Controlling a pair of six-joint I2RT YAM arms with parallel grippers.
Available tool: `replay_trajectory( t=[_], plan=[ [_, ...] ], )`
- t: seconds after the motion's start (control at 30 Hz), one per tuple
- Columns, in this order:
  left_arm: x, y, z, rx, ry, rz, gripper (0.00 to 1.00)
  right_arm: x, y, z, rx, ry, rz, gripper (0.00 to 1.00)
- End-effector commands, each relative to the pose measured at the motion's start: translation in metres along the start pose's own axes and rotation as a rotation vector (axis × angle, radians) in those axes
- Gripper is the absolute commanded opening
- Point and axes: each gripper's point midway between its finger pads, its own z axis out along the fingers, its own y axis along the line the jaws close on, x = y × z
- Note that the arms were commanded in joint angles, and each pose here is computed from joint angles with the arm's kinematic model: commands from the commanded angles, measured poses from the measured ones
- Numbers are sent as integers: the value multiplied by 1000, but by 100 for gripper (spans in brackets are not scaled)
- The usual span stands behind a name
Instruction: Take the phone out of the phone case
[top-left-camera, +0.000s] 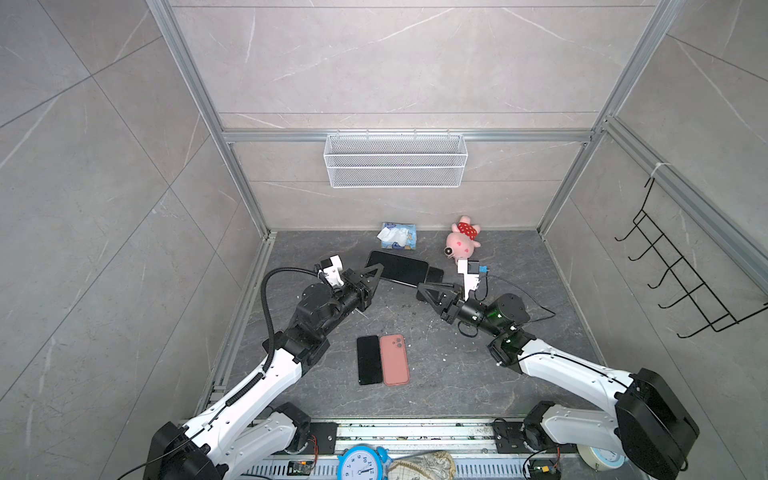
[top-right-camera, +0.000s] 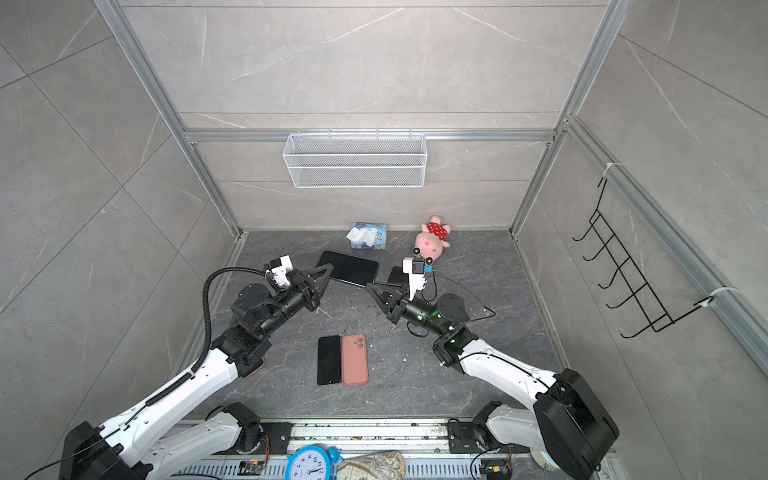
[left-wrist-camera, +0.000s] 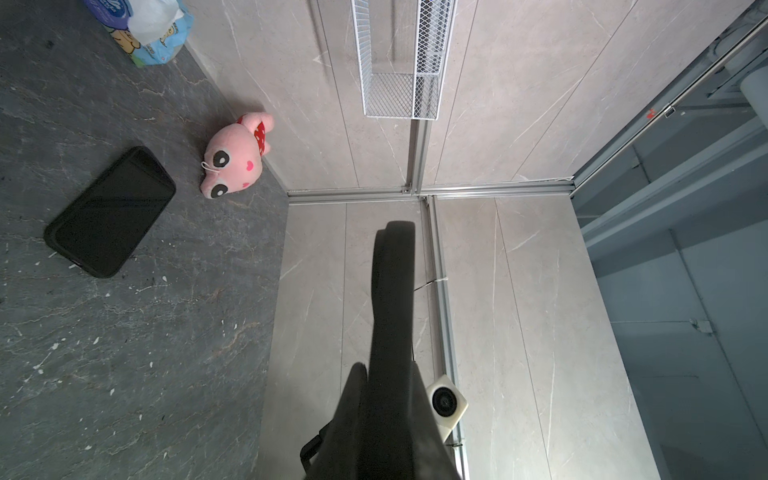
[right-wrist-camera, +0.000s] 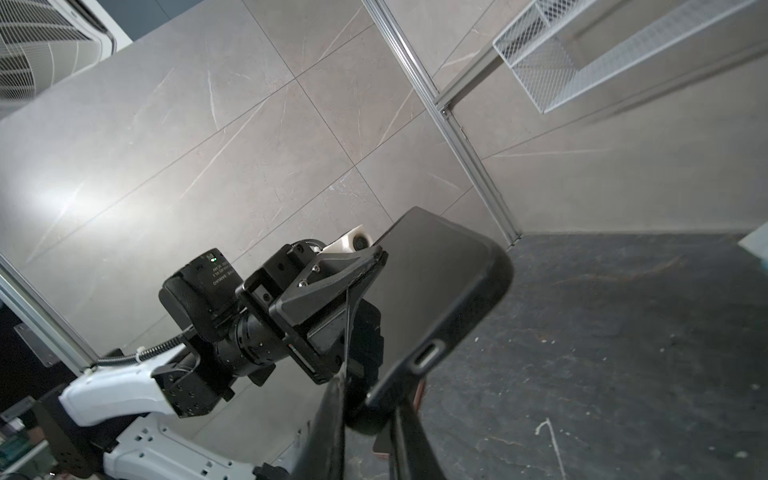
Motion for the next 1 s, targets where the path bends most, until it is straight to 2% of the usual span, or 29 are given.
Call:
replay_trajectory(
  t=[0.0,0.13,0.37,0.43,0.5,0.63,0.73,0.8,0.87,0.93,0.97],
  plan=[
    [13,-58,0,152,69,-49,0,41,-1,-1,-46,150,-313,0],
    [19,-66,3,159,102,-34,0,28,-10,4,7,144,-415,0],
    [26,-79,8,175,153,-11,0,18,-26,8,99,163,-521,0],
    [25,-79,7,165,149,10,0,8,-30,1,130,132,-508,0],
    [19,-76,6,166,132,1,0,5,-23,-9,103,103,-480,2],
    [10,-76,3,185,121,-3,0,18,-19,-29,107,100,-437,33],
    [1,-79,0,188,126,34,0,18,-19,-49,165,75,-424,54],
    [-5,-84,-5,185,143,128,0,14,-19,-61,224,78,-423,61],
    [1,-95,-7,181,246,301,0,12,-17,-71,277,134,-418,64],
    [9,-93,-9,120,340,459,0,9,-13,-78,324,207,-404,66],
    [15,-95,-12,110,390,576,0,9,-10,-81,336,244,-399,66]
  ],
)
